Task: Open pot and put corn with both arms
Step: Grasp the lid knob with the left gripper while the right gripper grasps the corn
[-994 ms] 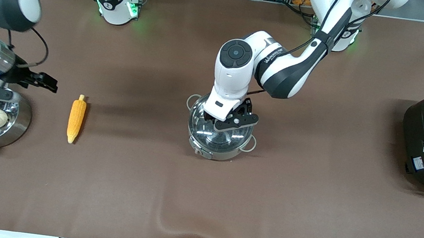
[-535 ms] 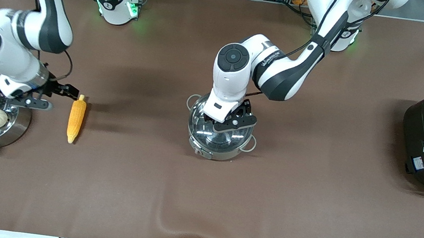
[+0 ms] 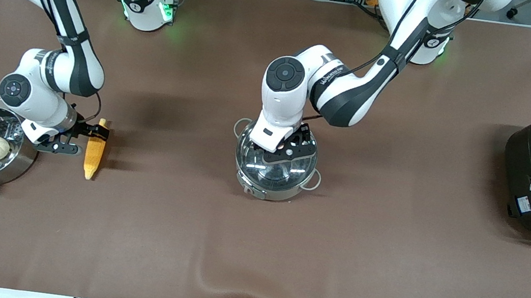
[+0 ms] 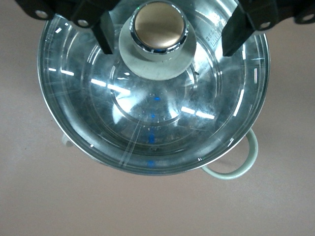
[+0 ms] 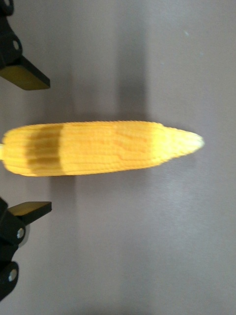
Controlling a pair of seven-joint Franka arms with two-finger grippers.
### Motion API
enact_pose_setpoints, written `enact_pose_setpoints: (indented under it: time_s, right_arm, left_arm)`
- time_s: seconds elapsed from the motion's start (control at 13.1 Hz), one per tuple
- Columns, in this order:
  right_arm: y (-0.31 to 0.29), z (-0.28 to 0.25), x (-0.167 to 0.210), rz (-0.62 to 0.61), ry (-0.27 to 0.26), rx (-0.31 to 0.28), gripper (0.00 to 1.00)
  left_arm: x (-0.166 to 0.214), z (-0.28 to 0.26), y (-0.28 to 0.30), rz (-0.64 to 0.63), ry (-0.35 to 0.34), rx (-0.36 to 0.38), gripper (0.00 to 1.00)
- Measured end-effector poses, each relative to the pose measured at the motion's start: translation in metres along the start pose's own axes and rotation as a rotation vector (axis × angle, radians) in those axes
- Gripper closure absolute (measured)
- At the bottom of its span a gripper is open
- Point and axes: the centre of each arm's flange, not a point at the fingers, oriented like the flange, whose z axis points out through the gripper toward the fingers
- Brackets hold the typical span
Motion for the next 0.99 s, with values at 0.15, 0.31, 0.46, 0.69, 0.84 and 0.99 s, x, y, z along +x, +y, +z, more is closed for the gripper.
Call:
enact_pose_setpoints:
  time_s: [0.15,0.31,0.46,0.69,0.84,0.99]
  right_arm:
    - [0.002,0.017,0.001,0.002,0.012,0.000,0.00]
    - [0.004,0.028,0.000,0.006,0.005,0.000,0.00]
    - [0.003,0.030,0.000,0.005,0.004,0.001,0.07]
    - [0.003,0.028,0.002,0.004,0.009,0.001,0.24]
    - [0.002,0.027,0.003,0.002,0.012,0.001,0.50]
    - [0.001,0.025,0.005,0.000,0.018,0.002,0.57]
  left_arm:
    - [0.000,0.001,0.000,0.000,-0.001,0.001,0.11]
    - [-0.001,0.001,0.000,0.001,-0.001,0.001,0.11]
    - [-0.001,0.001,0.001,0.002,-0.001,0.001,0.12]
    - [-0.006,0.001,0.004,0.010,-0.002,0.001,0.15]
    - [-0.009,0.001,0.005,0.014,-0.002,0.001,0.20]
    - [-0.010,0.002,0.005,0.015,-0.003,0.002,0.23]
